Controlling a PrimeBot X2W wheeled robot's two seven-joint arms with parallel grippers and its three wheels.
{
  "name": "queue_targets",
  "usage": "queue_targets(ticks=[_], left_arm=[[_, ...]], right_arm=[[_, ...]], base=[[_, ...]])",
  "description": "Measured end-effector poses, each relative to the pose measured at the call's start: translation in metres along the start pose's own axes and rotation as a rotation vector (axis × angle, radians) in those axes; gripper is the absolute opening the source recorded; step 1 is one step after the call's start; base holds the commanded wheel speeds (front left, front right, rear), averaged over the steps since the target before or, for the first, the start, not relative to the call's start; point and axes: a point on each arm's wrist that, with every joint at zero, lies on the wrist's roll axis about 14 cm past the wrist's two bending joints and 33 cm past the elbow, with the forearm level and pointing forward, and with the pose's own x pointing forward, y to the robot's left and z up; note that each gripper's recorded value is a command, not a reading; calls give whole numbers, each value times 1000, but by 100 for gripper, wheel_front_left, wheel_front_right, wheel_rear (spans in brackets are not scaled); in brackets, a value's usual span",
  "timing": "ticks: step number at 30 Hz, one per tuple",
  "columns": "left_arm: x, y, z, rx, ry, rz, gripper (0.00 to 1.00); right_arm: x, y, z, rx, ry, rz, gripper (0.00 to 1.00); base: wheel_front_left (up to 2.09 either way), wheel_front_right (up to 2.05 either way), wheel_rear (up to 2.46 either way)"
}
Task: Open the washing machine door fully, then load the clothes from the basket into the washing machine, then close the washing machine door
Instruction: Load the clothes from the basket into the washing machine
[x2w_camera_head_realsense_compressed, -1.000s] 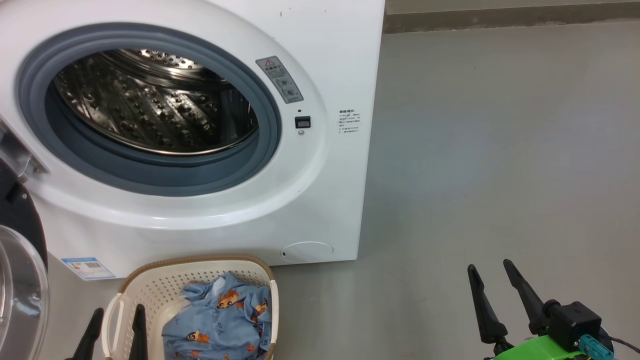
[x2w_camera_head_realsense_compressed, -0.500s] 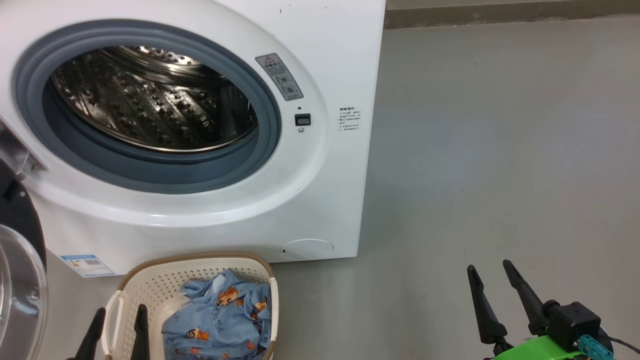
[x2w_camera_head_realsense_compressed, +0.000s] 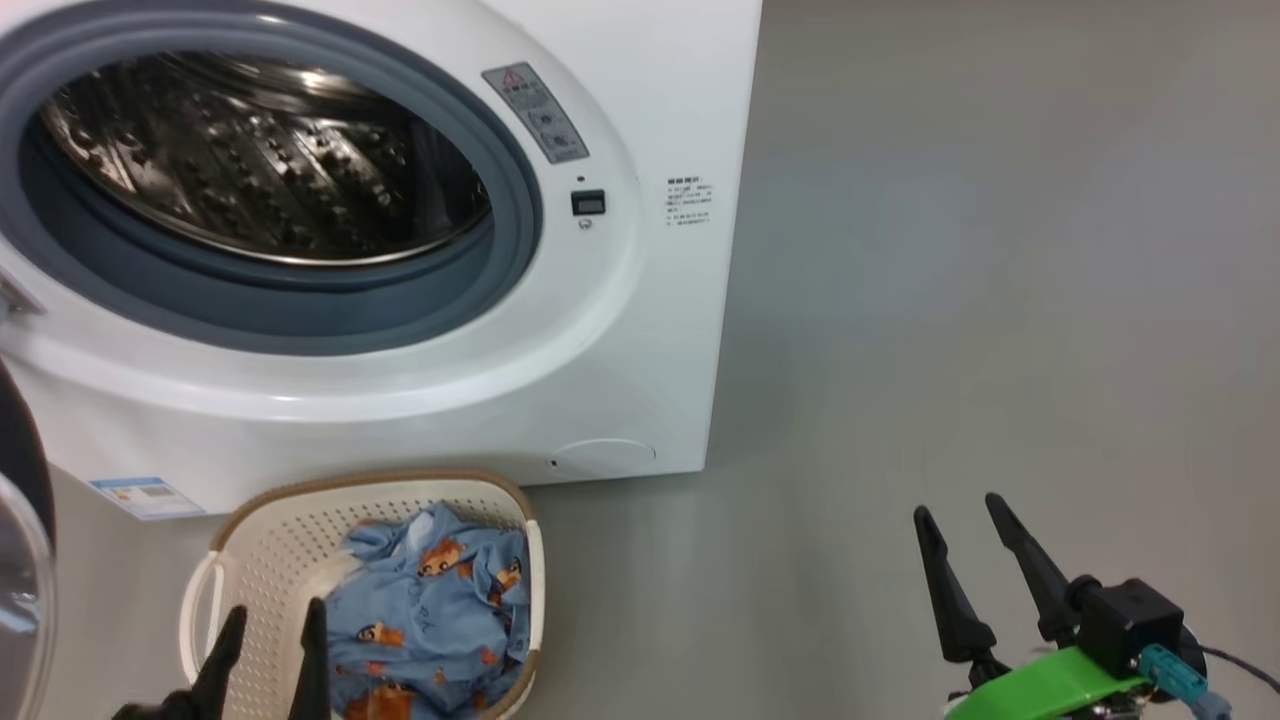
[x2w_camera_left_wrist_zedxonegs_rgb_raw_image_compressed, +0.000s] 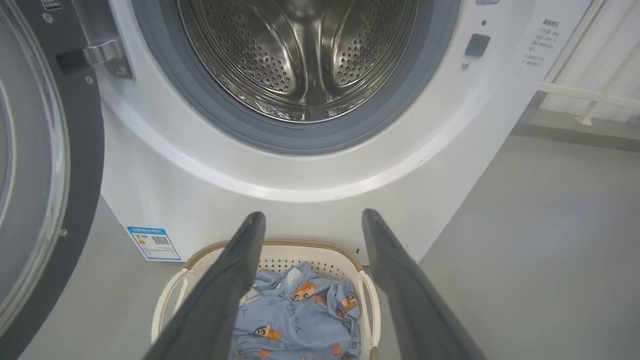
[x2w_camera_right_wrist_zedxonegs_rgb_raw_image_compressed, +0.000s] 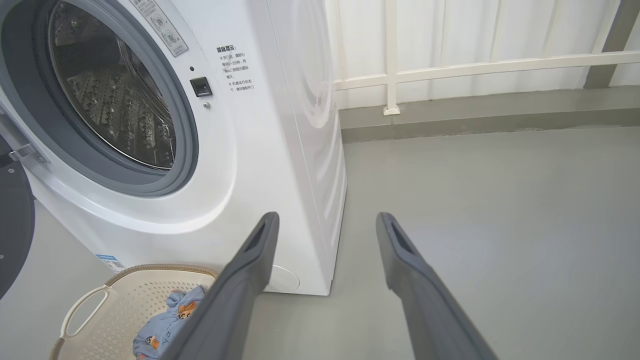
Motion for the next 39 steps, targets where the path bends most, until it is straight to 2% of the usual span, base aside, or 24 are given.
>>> queue_targets(ticks=[14,21,35,39], left_arm=[[63,-18,-63,-78,181,-69,100],[96,-11,-94,-94,257,-73,100],[115,-7,-216,-96,595,-112,100],[115,7,-246,-79,682,-98,100]], right_arm=[[39,-5,-30,8,63,4,100],[60,-6,-44,16,77,16,100],[75,-34,-101,26,196,-45,100],[77,-40,-117,38,226,-58,100]], base=[[0,0,0],[0,0,0],[0,0,0],[0,0,0]])
